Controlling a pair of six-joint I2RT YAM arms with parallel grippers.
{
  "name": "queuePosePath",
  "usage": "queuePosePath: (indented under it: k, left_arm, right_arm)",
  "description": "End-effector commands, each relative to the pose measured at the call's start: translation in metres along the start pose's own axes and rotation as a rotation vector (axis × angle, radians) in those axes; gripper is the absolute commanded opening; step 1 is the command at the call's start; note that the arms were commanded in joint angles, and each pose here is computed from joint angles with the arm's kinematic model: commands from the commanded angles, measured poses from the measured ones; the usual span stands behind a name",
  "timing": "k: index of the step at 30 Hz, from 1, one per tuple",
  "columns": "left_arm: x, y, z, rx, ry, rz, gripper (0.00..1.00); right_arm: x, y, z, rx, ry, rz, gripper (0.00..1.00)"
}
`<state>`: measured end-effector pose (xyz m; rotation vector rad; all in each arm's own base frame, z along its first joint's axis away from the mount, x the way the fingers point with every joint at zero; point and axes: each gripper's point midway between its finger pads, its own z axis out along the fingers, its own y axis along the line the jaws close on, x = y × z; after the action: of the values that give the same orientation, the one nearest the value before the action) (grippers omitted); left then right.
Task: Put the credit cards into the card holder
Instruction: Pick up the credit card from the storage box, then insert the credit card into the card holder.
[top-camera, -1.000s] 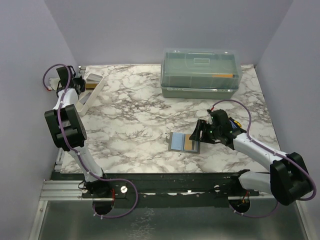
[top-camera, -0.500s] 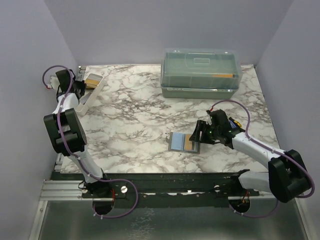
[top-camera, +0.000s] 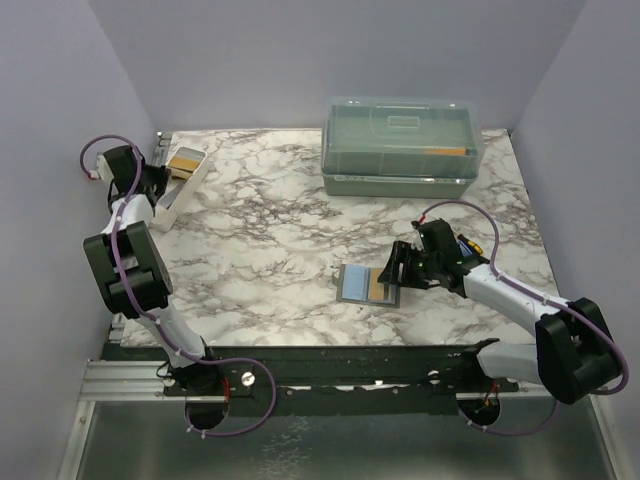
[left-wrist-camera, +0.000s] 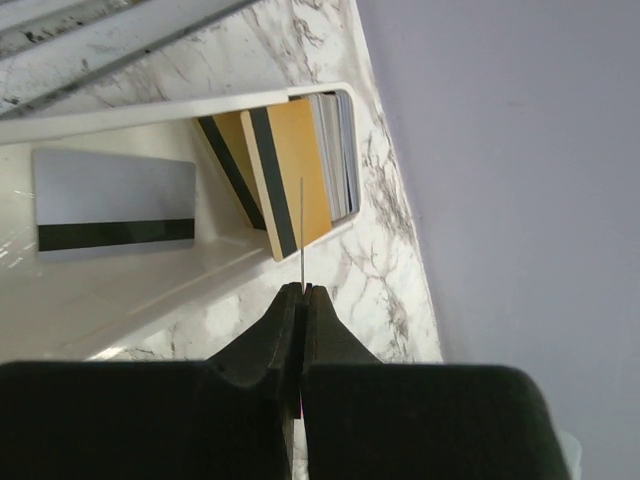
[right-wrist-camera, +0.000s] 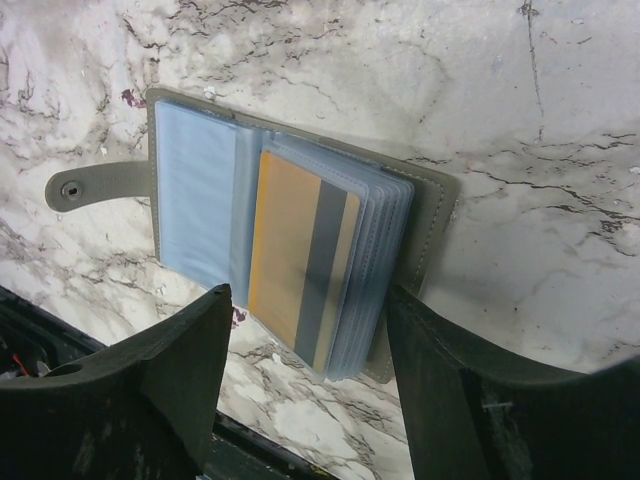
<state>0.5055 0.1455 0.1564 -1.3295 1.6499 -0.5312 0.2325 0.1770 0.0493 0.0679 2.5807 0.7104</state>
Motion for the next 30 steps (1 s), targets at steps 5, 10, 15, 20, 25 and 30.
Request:
queuePosePath:
  k: [5,10,15,20,25,30]
  left_arm:
    - [0.065,-0.085,-0.070,0.306,0.229,0.118,0.00]
    - [0.174,-0.105,-0.141,0.466,0.507,0.306,0.00]
    - [0.291,-0.100,-0.244,0.788,0.907,0.538,0.00]
    - [0.352,-0.071,-0.326,1.010,1.204,0.582,0.00]
    - [0.380,-0.049,-0.367,1.076,1.352,0.552,0.00]
    - [0.397,-0.035,-0.376,1.068,1.383,0.522,0.00]
  right_arm:
    - [-0.011,0.012,-0.009,-0.026,-0.016,-0.047,0.67]
    - [-0.024,0.031,-0.022,-0.069,-0.028,-0.055,0.67]
    - [-0.026,0.070,-0.039,-0.276,-0.036,-0.078,0.67]
    - [-0.021,0.119,-0.065,-0.611,-0.077,-0.111,0.74]
    - [-0.015,0.132,-0.070,-0.732,-0.052,-0.061,0.76]
    - [-0.007,0.139,-0.079,-0.845,-0.053,0.000,0.72]
